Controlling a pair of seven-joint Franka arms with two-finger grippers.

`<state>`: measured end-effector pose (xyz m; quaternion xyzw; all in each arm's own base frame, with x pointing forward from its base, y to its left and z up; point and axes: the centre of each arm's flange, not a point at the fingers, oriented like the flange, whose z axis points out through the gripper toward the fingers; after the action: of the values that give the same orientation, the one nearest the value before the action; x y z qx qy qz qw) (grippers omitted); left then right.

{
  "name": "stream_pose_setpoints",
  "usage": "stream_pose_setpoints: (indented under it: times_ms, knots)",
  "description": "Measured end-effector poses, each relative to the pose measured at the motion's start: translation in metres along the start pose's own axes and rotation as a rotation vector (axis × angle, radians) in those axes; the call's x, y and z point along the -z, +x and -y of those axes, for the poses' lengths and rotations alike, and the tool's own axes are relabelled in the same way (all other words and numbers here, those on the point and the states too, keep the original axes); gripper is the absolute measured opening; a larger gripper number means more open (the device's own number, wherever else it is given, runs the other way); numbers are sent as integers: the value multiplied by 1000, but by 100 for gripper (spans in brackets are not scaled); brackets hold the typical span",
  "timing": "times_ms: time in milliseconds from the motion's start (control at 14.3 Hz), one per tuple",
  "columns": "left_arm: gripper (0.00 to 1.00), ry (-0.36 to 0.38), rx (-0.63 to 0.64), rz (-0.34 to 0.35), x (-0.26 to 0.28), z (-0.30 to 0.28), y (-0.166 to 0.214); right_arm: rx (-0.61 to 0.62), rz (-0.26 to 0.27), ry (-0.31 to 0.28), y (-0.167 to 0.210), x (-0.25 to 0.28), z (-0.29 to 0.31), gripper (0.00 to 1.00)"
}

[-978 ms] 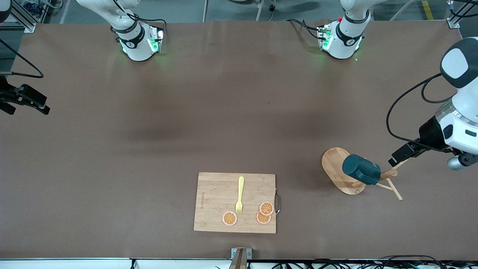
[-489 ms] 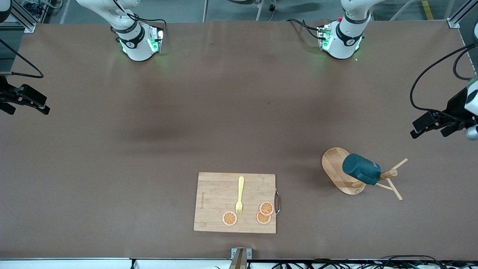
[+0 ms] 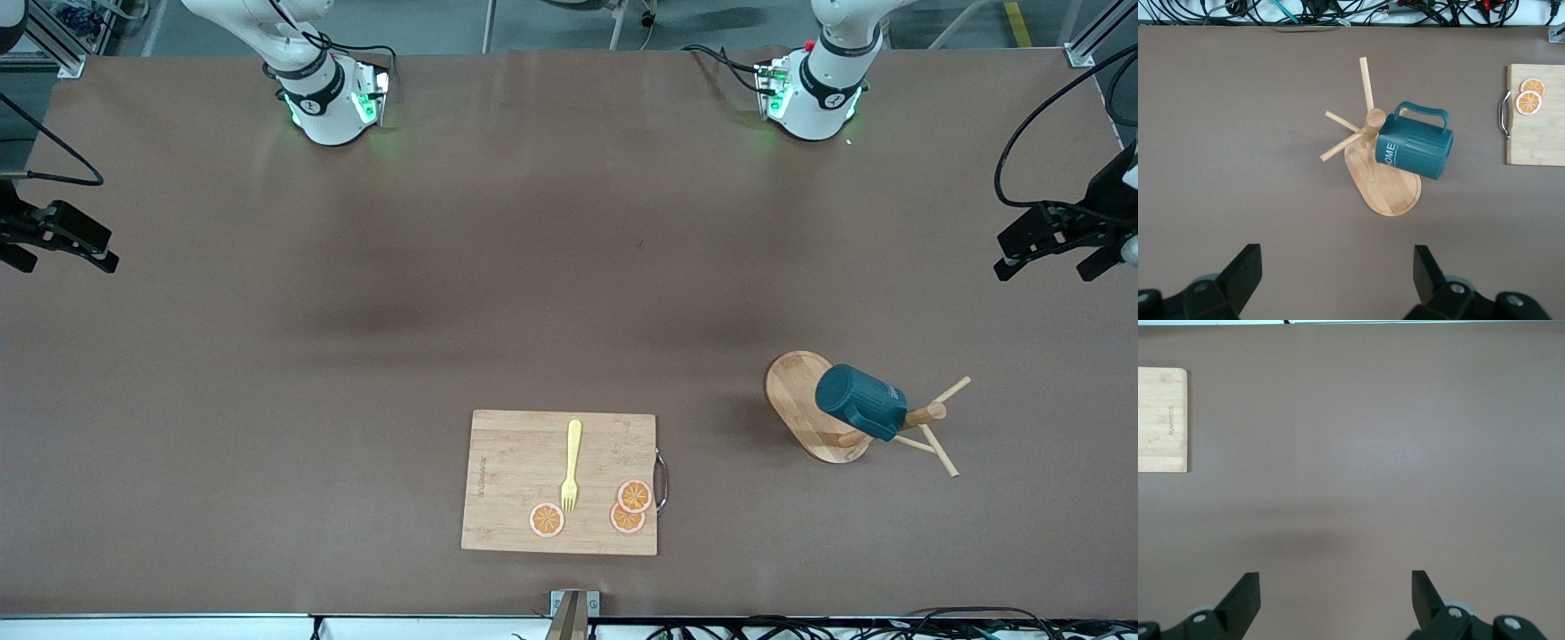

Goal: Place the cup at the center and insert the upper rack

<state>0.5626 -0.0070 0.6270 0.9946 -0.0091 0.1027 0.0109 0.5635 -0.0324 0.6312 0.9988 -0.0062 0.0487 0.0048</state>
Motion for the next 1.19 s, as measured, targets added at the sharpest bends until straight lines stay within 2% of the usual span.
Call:
stream_pose_setpoints:
  times_ms: [279, 489, 1187]
  knots:
    - [100, -16, -11, -5, 3, -3, 0, 1, -8, 0, 1, 2, 1, 100]
    - [100, -27, -33, -10, 5, -16, 1, 1, -44, -2, 4, 5, 0, 100]
    - [100, -27, -25, -12, 0, -11, 9, 14, -44, 0, 5, 6, 8, 100]
